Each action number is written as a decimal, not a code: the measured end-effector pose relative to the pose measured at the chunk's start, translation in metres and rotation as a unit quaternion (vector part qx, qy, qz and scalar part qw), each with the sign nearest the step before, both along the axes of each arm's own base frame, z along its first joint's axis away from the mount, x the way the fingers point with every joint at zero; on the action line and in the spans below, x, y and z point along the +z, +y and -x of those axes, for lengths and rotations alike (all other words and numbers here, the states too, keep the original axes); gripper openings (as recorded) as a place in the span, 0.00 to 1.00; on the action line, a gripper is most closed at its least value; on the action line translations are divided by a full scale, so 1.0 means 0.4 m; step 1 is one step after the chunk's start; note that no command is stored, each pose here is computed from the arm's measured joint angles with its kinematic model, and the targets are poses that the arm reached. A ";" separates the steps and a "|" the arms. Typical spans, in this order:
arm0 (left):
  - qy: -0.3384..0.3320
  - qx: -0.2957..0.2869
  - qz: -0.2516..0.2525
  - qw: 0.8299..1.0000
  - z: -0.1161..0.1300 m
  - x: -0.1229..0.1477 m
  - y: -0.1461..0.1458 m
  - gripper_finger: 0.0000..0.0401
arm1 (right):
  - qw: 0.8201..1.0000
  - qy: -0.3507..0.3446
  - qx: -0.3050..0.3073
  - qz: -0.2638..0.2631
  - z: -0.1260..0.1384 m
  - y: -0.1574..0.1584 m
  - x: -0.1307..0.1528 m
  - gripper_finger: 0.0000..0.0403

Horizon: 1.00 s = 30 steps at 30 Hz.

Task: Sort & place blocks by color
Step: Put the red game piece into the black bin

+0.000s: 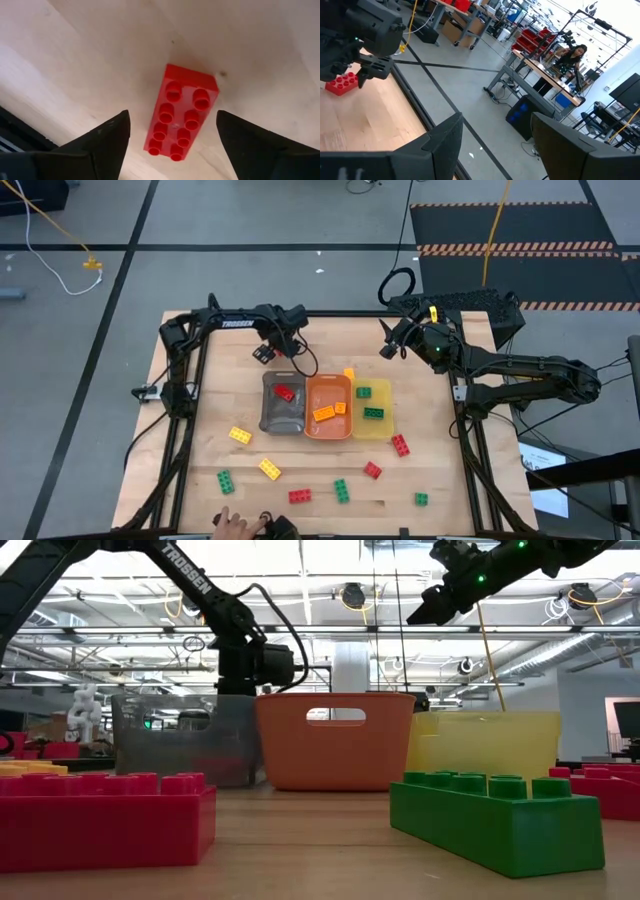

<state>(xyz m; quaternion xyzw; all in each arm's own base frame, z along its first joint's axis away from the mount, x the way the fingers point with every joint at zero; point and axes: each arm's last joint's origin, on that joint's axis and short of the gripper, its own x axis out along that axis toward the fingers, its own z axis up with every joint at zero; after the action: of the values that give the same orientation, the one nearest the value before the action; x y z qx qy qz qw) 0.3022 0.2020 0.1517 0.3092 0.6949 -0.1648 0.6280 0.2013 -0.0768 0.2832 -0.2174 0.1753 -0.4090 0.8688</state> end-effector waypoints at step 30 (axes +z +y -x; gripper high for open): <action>-0.036 0.235 -0.051 0.970 -0.092 0.277 -0.053 0.33 | 1.000 0.003 0.000 0.001 0.000 0.000 -0.001 0.56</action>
<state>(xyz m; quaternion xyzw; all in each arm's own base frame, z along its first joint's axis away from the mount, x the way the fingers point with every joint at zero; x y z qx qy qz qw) 0.3391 0.1808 0.2626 0.1745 0.7327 0.0338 0.6569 0.2012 -0.0768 0.2830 -0.2192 0.1777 -0.4082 0.8682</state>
